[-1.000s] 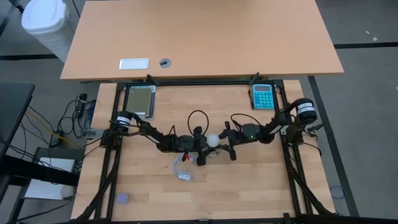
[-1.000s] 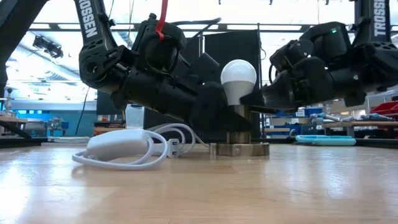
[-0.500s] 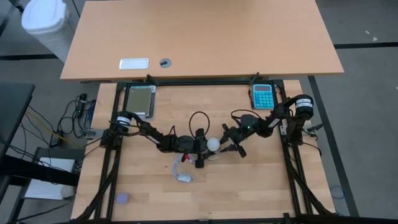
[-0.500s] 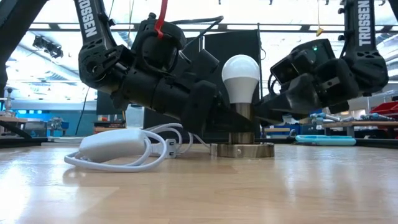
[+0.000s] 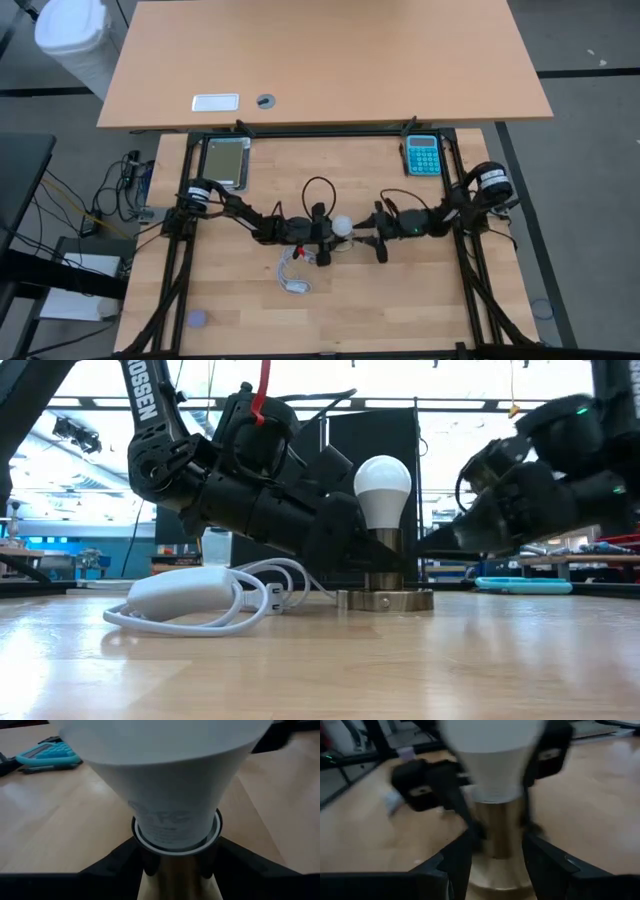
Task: Screw lightbulb
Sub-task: Remove the white lightbulb from the silver lamp
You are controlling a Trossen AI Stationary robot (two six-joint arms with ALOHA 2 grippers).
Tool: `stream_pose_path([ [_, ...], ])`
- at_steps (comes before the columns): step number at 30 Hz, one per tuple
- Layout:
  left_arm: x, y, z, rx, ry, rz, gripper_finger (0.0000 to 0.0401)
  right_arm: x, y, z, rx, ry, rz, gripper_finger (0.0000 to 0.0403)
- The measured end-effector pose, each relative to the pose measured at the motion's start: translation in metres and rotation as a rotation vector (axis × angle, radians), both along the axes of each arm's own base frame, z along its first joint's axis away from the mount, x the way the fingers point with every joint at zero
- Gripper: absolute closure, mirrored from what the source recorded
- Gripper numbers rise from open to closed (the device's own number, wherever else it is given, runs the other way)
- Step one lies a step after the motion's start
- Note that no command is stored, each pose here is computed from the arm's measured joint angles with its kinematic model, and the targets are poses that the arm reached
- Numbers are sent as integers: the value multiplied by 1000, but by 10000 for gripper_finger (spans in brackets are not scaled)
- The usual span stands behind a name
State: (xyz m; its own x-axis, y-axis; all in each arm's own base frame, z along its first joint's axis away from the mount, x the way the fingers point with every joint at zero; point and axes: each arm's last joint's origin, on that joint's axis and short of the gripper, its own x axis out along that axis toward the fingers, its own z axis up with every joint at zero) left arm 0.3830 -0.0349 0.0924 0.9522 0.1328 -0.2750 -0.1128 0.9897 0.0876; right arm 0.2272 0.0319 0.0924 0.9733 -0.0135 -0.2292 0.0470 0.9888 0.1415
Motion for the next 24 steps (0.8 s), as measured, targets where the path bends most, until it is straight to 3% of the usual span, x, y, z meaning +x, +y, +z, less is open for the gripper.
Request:
stream_pose_path([
  [5,0,1,0,-20,-1,15,190,4,14,4,70,-34,-20,195],
  [9,0,2,0,-24,-2,28,190,11,21,11,118,-91,-188,161],
  [12,0,3,-1,-27,1,44,190,18,34,17,45,-116,-295,151],
  [24,-1,5,-1,-32,-5,126,190,46,51,26,-94,-45,-457,162],
])
